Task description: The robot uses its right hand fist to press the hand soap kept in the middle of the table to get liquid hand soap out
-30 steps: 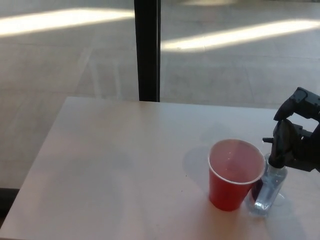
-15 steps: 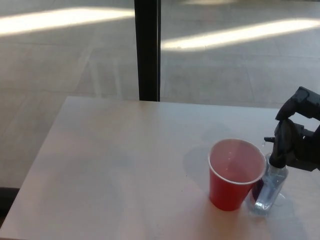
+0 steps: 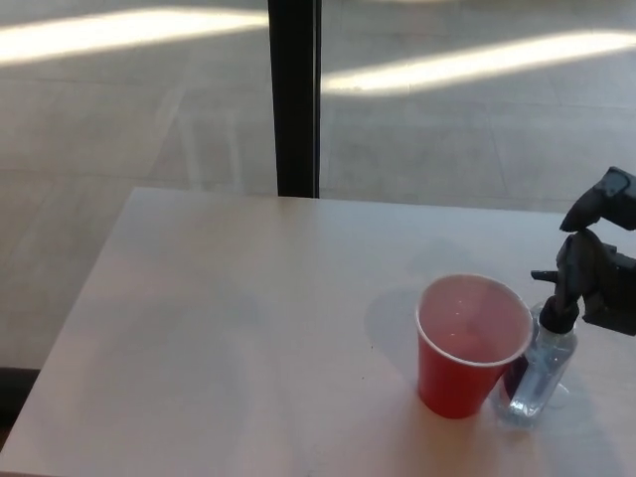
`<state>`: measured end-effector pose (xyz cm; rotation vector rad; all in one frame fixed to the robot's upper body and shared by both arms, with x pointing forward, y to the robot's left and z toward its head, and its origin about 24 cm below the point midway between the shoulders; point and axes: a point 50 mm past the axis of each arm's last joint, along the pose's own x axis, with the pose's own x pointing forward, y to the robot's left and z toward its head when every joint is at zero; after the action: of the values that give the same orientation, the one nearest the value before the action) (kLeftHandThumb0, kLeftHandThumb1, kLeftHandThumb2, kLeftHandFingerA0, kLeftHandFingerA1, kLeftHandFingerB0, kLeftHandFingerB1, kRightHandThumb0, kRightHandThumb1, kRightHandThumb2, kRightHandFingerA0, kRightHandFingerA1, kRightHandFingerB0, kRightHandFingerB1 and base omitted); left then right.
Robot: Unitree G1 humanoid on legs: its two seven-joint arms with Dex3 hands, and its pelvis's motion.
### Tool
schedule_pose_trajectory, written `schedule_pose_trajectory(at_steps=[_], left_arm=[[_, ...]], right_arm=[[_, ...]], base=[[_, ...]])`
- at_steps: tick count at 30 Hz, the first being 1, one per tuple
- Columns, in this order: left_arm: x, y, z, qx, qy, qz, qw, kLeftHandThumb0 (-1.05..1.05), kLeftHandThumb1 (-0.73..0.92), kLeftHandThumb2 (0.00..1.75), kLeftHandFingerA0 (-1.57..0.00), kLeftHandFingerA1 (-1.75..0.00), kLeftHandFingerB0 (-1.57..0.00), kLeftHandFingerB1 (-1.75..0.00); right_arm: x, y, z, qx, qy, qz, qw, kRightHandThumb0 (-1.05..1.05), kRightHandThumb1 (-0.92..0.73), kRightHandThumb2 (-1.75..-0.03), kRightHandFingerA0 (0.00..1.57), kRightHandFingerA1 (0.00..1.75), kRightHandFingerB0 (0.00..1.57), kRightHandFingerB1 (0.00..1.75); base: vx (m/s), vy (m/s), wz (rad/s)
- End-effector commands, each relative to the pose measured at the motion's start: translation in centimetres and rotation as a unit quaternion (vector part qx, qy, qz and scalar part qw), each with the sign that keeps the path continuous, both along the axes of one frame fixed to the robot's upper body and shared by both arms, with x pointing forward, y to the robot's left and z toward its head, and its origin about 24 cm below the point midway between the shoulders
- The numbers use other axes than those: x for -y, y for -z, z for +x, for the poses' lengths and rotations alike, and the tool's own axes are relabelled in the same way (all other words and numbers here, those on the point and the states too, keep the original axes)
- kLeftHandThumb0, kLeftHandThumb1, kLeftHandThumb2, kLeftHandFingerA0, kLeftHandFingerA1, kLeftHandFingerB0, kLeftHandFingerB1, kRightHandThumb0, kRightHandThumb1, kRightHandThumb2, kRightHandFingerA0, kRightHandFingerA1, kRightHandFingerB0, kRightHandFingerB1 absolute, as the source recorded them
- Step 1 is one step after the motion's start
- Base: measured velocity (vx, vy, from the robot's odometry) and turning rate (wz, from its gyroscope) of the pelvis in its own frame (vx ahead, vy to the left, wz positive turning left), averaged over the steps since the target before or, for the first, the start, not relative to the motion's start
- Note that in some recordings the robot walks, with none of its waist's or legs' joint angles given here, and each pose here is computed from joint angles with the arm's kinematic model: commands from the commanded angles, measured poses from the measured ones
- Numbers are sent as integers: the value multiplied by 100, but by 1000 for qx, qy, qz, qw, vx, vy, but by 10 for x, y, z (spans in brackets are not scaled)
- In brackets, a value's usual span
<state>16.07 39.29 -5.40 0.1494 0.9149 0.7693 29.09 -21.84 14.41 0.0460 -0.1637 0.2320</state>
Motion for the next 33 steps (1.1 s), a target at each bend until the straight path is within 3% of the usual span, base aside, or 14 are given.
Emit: schedule_pose_trajectory(at_steps=[1,6,7,18,19,20,22,23,24,26,27,28,30,33], left_arm=[[-23,-12,-17,-34,-13,30,999,-51,92,134,-51,-98,-21,-75],[-22,-9,-23,-43,-21,32,998,-50,92,133,-54,-101,-22,-75],[-23,-9,-24,-45,-24,29,998,-49,92,133,-44,-89,-19,-71],[-22,-5,-30,-53,-25,26,998,-50,92,133,-47,-94,-21,-74],[-21,-4,-33,-45,-23,18,999,-30,91,148,-38,-82,-16,-68],[-21,-3,-34,-49,-29,21,998,-52,92,135,-49,-96,-23,-77],[-22,-2,-36,-52,-37,22,998,-52,92,133,-49,-96,-24,-76],[-21,-2,-36,-51,-31,22,998,-51,92,134,-50,-96,-23,-75],[-21,-2,-36,-55,-26,25,998,-51,92,134,-52,-97,-24,-76],[-21,-1,-37,-52,-32,22,998,-51,92,132,-49,-95,-22,-75],[-21,-1,-38,-52,-32,21,998,-51,92,132,-48,-95,-22,-75],[-21,0,-38,-52,-33,20,998,-51,92,132,-48,-95,-22,-75],[-21,0,-39,-56,-31,22,998,-49,92,132,-49,-93,-23,-74],[-21,0,-40,-57,-35,24,997,-50,92,132,-46,-91,-20,-72]], right_arm=[[33,20,-8,-215,25,28,976,-22,-62,-122,98,175,64,164],[37,-5,-3,-182,33,40,982,-20,-66,-117,99,175,64,163],[39,-22,-1,-157,47,54,985,-19,-70,-114,97,175,59,162],[67,-94,-5,-29,86,155,984,-19,-71,-117,95,175,55,165],[74,-99,-9,-15,93,162,982,-20,-73,-114,95,175,56,161],[92,-105,-16,5,123,197,973,-19,-65,-121,94,175,60,156],[104,-108,-21,12,143,224,964,-22,-61,-114,91,175,63,159],[120,-114,-35,23,183,259,948,-33,-39,-112,129,141,103,124],[131,-116,-45,42,198,262,944,-29,-37,-115,107,170,93,140],[170,-114,-71,47,284,327,900,-37,-30,-115,122,162,106,142],[181,-110,-80,49,296,335,893,-36,-21,-133,126,159,108,138],[184,-109,-83,50,299,337,891,-36,-21,-133,126,159,108,138],[203,-96,-97,38,339,336,878,-37,1,-145,131,160,114,141],[240,-52,-144,20,442,338,831,-54,-7,-154,132,165,105,157]], base=[[0,0,0],[0,0,0],[0,0,0],[0,0,0],[0,0,0],[0,0,0],[0,0,0],[0,0,0],[0,0,0],[0,0,0],[0,0,0],[0,0,0],[0,0,0],[0,0,0]])
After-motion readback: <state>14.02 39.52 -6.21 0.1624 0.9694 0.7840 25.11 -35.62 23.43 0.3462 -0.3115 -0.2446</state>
